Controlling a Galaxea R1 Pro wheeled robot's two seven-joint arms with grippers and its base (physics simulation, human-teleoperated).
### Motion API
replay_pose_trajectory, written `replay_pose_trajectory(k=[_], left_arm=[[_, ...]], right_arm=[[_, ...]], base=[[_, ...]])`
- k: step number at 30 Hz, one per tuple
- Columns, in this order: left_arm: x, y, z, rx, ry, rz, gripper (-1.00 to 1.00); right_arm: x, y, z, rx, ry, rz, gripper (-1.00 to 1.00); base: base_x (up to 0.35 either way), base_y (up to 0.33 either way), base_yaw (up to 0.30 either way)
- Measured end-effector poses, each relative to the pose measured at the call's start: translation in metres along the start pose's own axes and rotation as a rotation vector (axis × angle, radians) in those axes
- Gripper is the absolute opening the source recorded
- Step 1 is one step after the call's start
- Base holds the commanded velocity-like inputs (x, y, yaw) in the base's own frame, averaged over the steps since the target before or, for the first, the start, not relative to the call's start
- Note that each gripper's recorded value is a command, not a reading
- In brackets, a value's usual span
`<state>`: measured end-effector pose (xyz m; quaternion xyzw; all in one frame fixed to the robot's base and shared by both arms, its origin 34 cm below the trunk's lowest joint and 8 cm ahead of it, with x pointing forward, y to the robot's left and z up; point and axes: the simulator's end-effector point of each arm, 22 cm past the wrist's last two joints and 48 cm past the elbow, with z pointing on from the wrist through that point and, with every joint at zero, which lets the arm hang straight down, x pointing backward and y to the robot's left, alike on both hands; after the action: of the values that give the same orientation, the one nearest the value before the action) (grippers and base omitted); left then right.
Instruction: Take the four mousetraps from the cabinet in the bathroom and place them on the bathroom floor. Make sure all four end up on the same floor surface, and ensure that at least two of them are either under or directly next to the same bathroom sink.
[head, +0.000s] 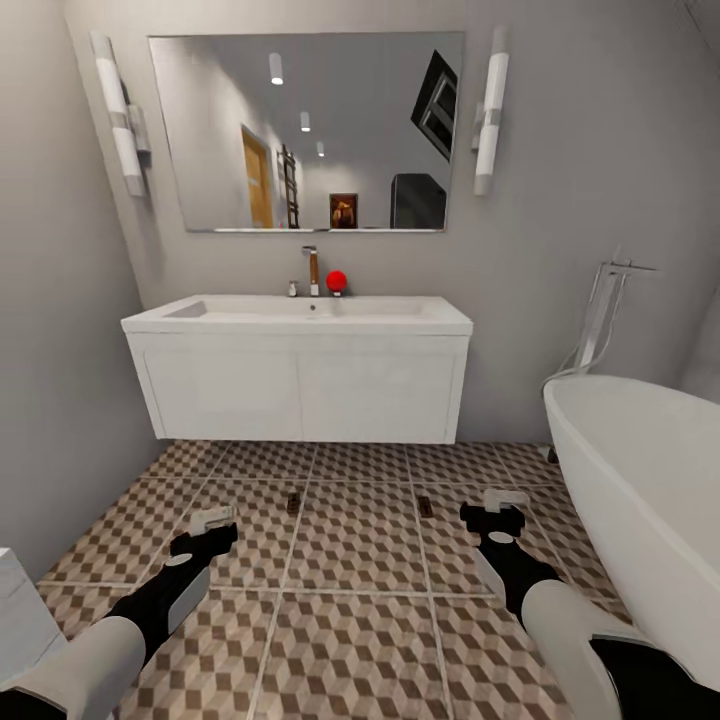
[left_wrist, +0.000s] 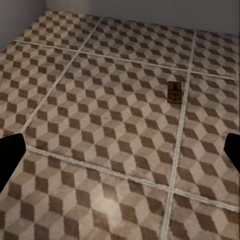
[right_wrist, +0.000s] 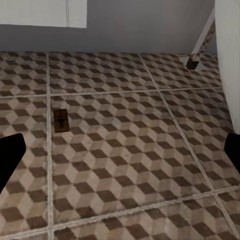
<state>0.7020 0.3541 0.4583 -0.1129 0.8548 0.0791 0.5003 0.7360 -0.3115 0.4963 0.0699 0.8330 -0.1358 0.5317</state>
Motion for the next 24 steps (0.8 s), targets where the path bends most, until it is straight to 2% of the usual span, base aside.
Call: replay_pose_trajectory(k=[24], left_arm=[[-0.062,-0.006,-0.015,0.009,-0.017,-0.008,1.00]], right_arm=[[-0.053,-0.007,-0.009,0.006,0.006,-0.005,1.00]], base=[[0.000,0.000,0.000]])
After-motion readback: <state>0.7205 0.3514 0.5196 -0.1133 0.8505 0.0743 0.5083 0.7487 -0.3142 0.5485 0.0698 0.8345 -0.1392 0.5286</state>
